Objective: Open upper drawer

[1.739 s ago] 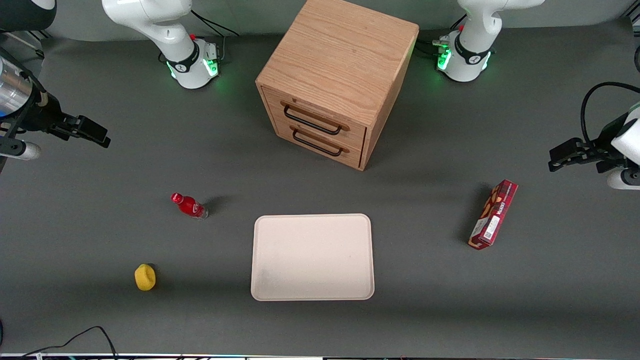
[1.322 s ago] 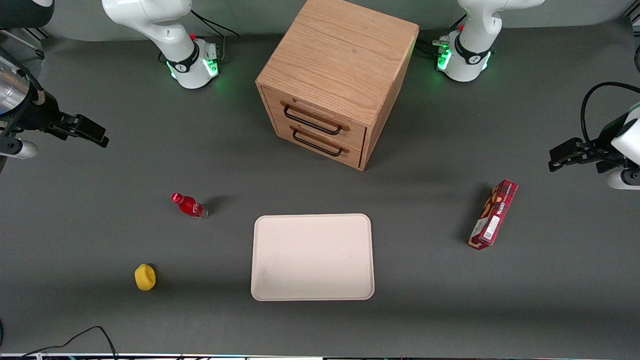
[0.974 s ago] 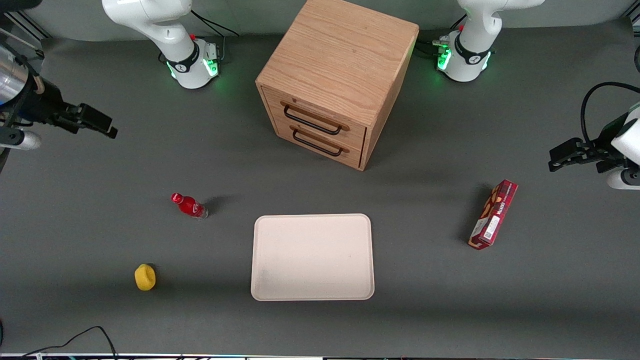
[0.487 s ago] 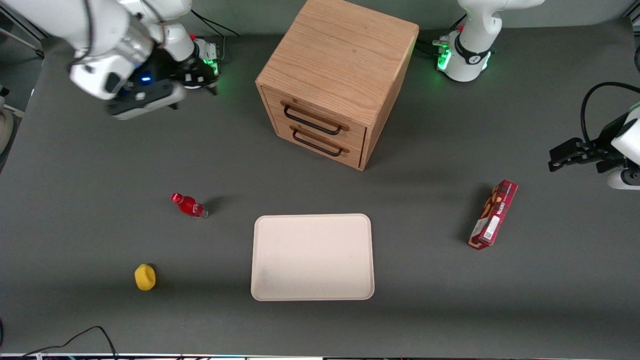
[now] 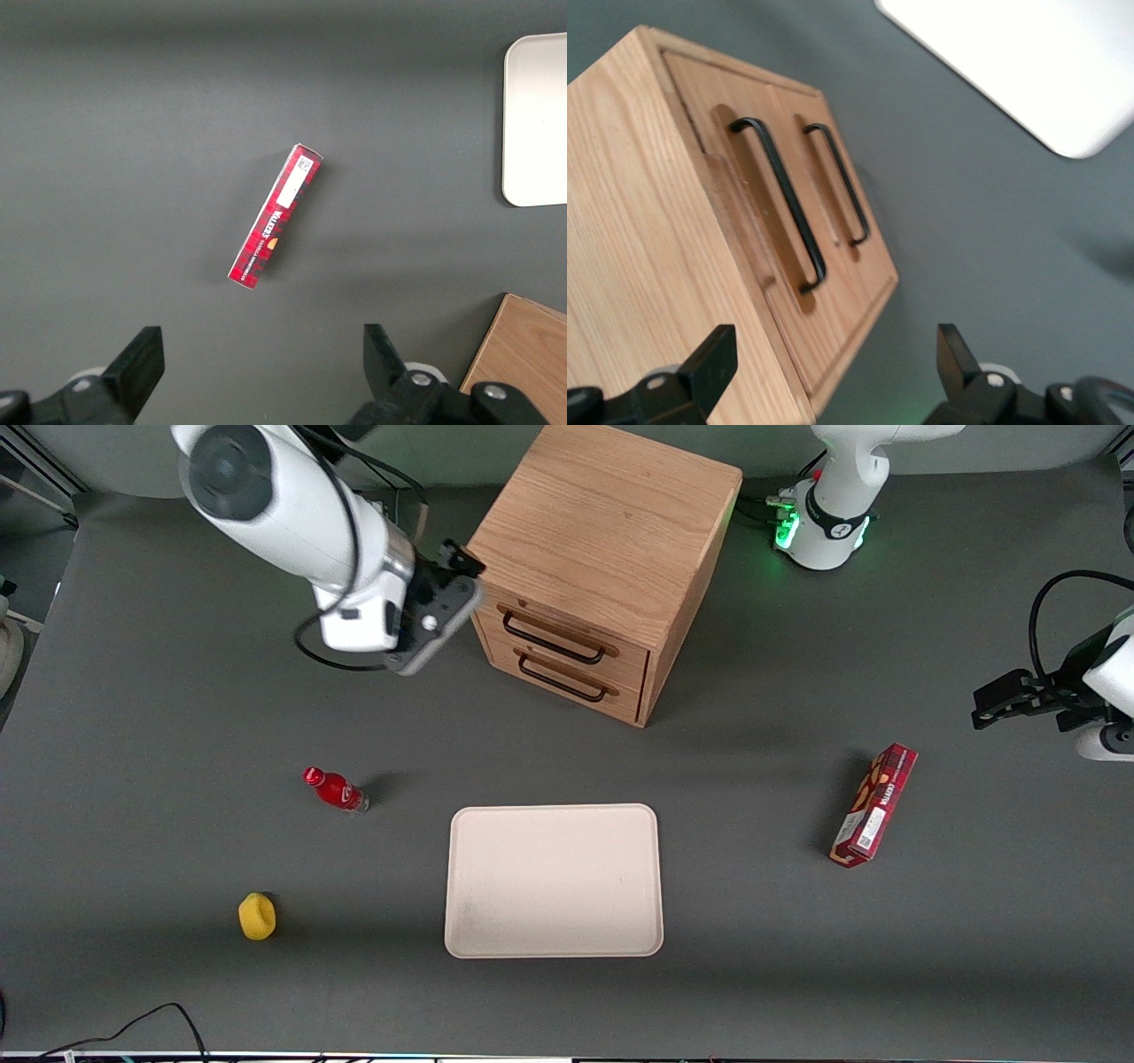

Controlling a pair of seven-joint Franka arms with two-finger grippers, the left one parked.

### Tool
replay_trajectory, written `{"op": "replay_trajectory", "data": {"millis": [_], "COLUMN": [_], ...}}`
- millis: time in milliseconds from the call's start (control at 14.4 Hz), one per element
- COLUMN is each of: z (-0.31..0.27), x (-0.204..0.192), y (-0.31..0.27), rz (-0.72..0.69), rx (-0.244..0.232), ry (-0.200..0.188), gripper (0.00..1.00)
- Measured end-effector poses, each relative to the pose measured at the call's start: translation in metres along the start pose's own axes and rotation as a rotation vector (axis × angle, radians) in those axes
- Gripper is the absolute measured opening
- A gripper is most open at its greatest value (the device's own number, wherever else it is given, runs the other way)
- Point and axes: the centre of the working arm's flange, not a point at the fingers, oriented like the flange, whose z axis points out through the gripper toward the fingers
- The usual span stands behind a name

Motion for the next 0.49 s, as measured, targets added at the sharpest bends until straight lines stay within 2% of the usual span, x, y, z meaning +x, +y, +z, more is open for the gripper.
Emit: {"op": "replay_trajectory", "data": {"millis": [209, 487], "z": [0.051, 0.106], "x": [0.03, 0.057], "y": [-0.007, 0.012], "rz": [-0.048, -0.128], "rx": [0.062, 0.132], "ry": [-0.025, -0.034], "gripper": [1.0, 1.0]}}
